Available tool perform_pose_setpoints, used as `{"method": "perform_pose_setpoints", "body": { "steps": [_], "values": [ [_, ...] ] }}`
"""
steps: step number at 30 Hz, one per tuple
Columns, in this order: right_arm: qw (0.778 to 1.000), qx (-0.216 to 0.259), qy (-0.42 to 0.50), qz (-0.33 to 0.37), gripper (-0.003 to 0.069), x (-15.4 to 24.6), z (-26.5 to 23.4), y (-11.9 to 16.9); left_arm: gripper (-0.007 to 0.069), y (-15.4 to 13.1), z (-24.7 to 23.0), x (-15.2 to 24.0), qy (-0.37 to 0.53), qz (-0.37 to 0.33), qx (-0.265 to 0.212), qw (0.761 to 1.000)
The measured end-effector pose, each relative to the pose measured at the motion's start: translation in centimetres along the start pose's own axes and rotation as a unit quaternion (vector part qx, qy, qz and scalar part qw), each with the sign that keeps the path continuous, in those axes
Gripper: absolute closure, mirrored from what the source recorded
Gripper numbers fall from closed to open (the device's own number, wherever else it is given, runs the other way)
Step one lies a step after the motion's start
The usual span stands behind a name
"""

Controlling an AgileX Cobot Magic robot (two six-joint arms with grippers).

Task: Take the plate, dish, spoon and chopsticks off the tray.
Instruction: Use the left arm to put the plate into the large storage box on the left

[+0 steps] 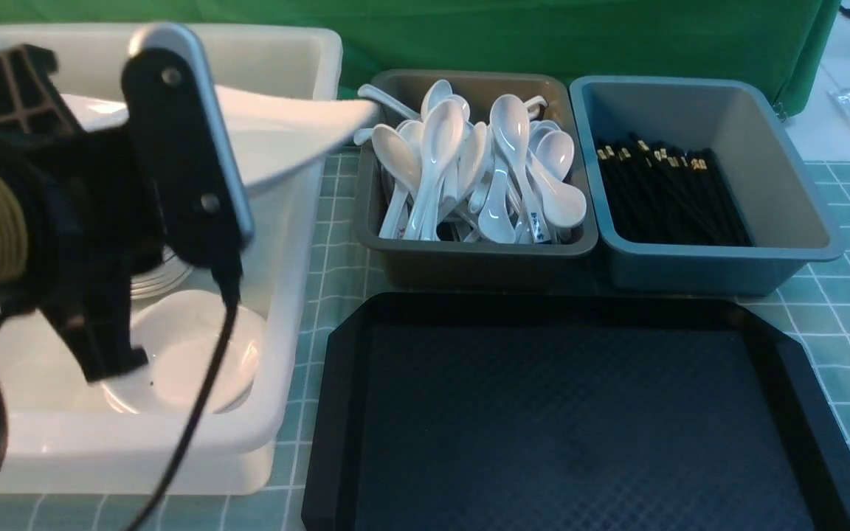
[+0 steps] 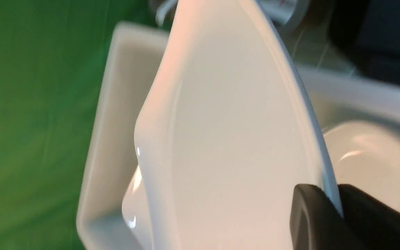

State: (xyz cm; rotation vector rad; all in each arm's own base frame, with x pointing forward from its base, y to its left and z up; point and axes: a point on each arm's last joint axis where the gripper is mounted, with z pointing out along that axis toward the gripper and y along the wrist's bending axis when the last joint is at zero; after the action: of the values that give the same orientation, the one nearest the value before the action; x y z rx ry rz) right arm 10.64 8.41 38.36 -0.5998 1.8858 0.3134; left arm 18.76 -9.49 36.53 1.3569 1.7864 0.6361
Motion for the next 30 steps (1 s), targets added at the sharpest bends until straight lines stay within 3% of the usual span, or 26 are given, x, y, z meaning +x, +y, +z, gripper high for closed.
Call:
{"method": "perform_pose_setpoints", "body": {
  "steps": [2, 6, 15, 23, 30],
  "values": [
    [0.999, -0.034, -0.031, -0.009, 0.0640, -0.7, 0.7, 0.8, 0.0593, 1.5, 2.7, 1.7, 0.040, -0.032, -0.018, 0.998],
    [0.998, -0.043, -0.037, -0.022, 0.0640, -0.9, 1.2, 1.2, 0.0593, 2.7, 6.5, 4.1, 0.086, -0.057, -0.025, 0.994],
    [0.998, -0.041, -0.030, -0.033, 0.0640, -0.9, 1.3, 1.2, 0.0596, 2.0, 14.1, 7.4, 0.144, -0.058, 0.020, 0.988],
    [0.998, -0.038, -0.019, -0.034, 0.0639, -0.7, 1.3, 1.1, 0.0603, 0.9, 16.9, 7.7, 0.149, -0.045, 0.043, 0.987],
    [0.999, -0.039, -0.008, -0.029, 0.0639, -0.4, 1.3, 1.1, 0.0601, 0.3, 18.5, 7.9, 0.153, -0.078, 0.041, 0.984]
  ]
}}
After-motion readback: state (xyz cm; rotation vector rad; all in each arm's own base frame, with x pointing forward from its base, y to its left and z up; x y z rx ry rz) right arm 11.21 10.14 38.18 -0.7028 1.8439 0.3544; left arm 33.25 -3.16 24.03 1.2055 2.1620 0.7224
